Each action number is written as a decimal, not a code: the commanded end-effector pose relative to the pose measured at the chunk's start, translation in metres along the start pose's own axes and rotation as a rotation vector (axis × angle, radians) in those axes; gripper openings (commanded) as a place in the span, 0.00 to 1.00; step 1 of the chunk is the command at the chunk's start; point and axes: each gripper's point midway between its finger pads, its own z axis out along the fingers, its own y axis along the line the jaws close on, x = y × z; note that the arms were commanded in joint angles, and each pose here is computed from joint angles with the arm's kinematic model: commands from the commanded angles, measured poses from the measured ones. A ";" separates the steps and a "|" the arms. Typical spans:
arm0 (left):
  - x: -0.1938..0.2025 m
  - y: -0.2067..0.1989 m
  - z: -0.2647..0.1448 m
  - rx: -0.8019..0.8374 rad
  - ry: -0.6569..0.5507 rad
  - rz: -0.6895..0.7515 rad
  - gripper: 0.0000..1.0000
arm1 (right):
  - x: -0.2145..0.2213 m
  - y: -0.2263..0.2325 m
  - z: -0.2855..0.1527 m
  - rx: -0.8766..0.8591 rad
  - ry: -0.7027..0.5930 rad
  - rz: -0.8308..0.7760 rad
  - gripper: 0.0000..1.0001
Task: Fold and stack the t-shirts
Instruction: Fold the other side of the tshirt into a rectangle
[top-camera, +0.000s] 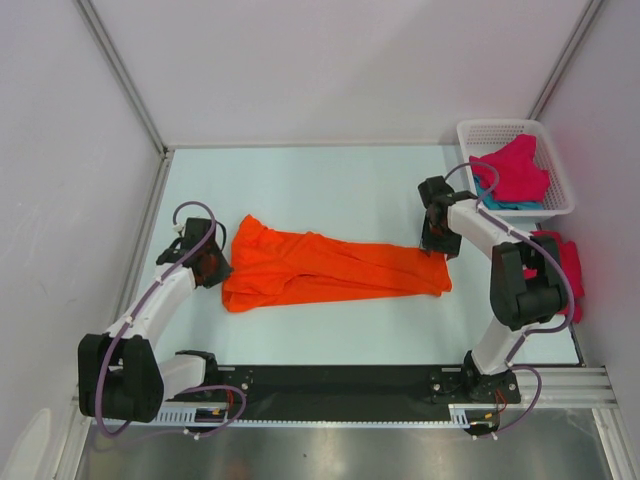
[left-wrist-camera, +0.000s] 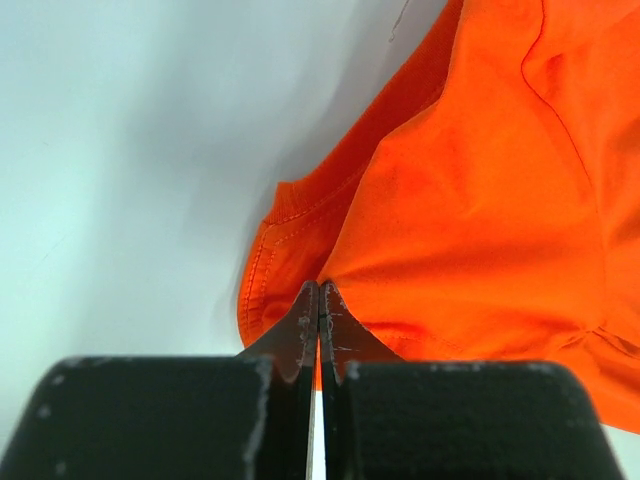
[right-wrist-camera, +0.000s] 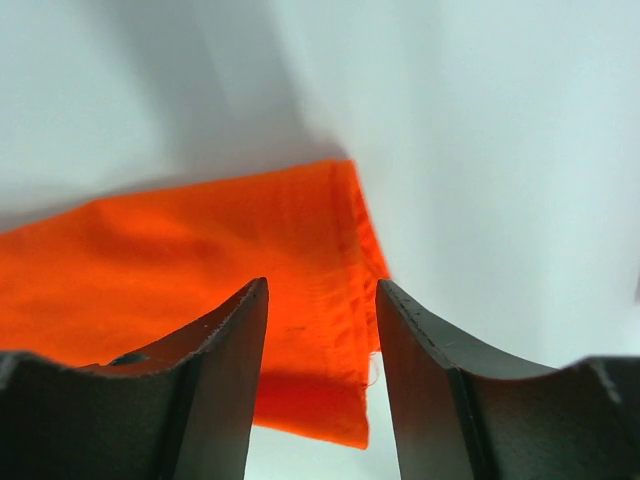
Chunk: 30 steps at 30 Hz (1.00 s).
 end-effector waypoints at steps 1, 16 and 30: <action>-0.009 -0.003 -0.003 0.020 -0.018 0.007 0.00 | -0.027 -0.010 -0.005 0.010 -0.061 0.027 0.54; -0.009 -0.007 -0.002 0.039 -0.013 0.012 0.00 | -0.030 -0.004 0.019 0.009 -0.025 0.036 0.54; -0.009 -0.008 -0.003 0.047 -0.016 0.017 0.00 | -0.032 0.003 0.023 -0.023 -0.024 0.028 0.00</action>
